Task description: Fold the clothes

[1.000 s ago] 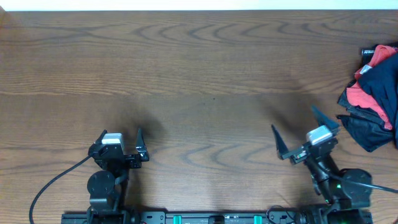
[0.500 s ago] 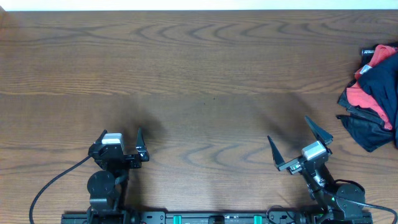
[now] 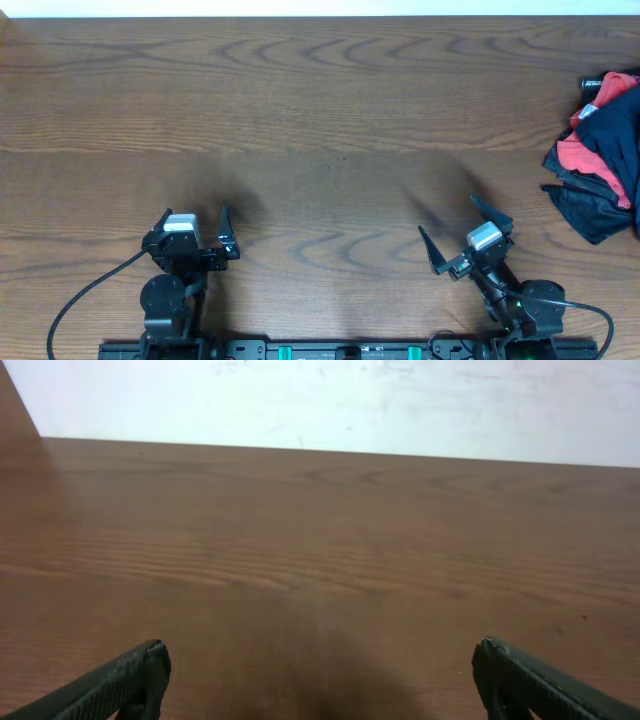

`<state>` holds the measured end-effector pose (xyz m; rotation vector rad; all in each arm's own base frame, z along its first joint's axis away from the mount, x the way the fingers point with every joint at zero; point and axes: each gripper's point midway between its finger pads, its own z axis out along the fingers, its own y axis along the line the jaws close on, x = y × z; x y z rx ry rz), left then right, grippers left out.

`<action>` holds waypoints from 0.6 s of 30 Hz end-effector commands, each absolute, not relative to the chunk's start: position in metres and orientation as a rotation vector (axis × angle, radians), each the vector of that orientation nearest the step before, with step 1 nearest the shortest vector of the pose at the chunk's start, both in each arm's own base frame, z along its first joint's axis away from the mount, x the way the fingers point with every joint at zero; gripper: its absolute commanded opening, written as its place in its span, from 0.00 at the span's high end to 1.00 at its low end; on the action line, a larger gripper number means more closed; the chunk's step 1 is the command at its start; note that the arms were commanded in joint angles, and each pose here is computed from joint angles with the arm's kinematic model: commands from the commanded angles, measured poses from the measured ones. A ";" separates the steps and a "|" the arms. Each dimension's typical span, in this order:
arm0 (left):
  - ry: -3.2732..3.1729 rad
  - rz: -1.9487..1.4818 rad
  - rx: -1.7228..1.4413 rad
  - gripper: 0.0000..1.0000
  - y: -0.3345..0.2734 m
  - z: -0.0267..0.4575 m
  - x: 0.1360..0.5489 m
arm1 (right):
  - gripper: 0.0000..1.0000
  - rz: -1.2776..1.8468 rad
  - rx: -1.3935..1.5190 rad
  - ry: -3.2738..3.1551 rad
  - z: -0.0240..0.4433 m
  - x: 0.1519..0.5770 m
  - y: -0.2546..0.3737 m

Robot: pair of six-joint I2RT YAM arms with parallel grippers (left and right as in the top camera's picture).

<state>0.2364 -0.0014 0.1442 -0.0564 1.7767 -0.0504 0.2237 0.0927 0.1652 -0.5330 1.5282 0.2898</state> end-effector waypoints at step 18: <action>1.803 -0.030 -0.062 0.02 0.002 0.132 0.236 | 0.01 0.159 -0.415 1.562 0.164 0.235 0.061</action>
